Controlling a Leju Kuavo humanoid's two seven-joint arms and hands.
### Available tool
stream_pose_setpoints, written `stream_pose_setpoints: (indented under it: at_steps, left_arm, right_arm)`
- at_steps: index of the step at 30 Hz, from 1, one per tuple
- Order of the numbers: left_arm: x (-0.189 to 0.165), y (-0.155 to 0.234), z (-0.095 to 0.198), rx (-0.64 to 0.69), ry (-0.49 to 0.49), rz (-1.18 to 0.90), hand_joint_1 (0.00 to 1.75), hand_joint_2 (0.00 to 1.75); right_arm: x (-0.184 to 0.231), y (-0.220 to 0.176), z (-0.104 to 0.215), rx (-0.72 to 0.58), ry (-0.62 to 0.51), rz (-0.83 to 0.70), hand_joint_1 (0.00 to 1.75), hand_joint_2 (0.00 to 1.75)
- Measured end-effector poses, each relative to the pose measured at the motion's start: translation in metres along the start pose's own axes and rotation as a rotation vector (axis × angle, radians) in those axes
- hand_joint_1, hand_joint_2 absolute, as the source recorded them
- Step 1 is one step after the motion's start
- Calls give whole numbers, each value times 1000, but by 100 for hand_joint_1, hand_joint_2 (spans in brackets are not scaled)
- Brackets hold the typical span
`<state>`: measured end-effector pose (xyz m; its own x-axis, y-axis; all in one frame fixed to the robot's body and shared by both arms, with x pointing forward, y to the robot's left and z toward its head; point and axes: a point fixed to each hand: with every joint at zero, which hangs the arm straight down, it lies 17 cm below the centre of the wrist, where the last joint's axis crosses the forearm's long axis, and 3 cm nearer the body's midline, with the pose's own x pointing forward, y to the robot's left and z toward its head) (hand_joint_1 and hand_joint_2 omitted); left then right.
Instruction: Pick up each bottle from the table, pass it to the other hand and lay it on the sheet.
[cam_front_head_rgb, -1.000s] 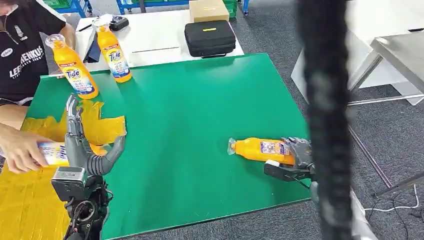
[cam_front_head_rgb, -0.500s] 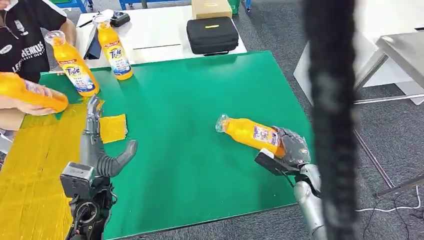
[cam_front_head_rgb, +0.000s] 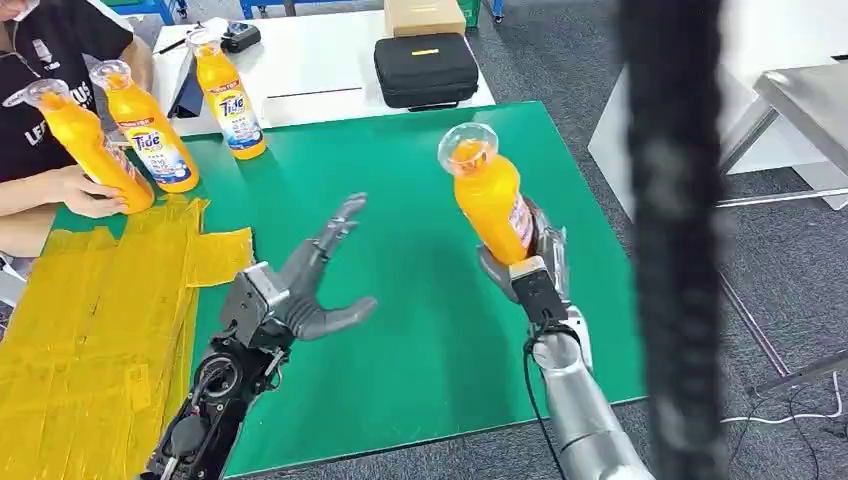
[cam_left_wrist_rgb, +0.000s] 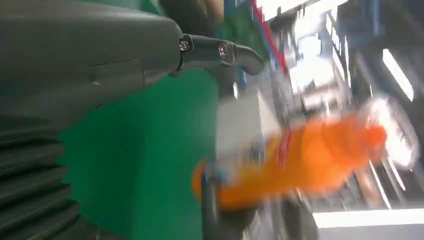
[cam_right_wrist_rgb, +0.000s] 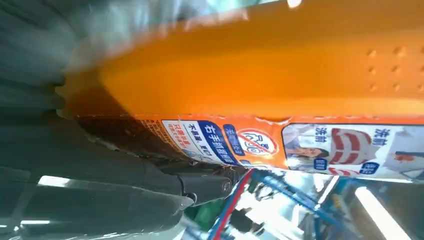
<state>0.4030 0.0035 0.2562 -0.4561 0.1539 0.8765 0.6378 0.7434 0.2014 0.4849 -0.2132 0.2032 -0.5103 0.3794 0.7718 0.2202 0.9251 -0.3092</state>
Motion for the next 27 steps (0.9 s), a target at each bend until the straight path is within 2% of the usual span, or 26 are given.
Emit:
stream_pose_setpoints:
  at_steps: [6, 14, 22, 27]
  left_arm:
    - [-24, -11, -7, -44, 69, 115, 0, 175]
    - [-35, -17, -18, -38, 104, 158, 0, 175]
    - [-47, 13, -26, 108, 128, 160, 0, 175]
    - [-54, 33, -22, 202, 126, 122, 0, 175]
  right_arm:
    - [37, 41, -11, 60, -66, -96, 175, 175]
    - [68, 85, -9, 143, -104, -155, 175, 175]
    - [94, 133, 3, 270, -142, -173, 175, 175]
    - [96, 147, 11, 307, -140, -176, 175, 175]
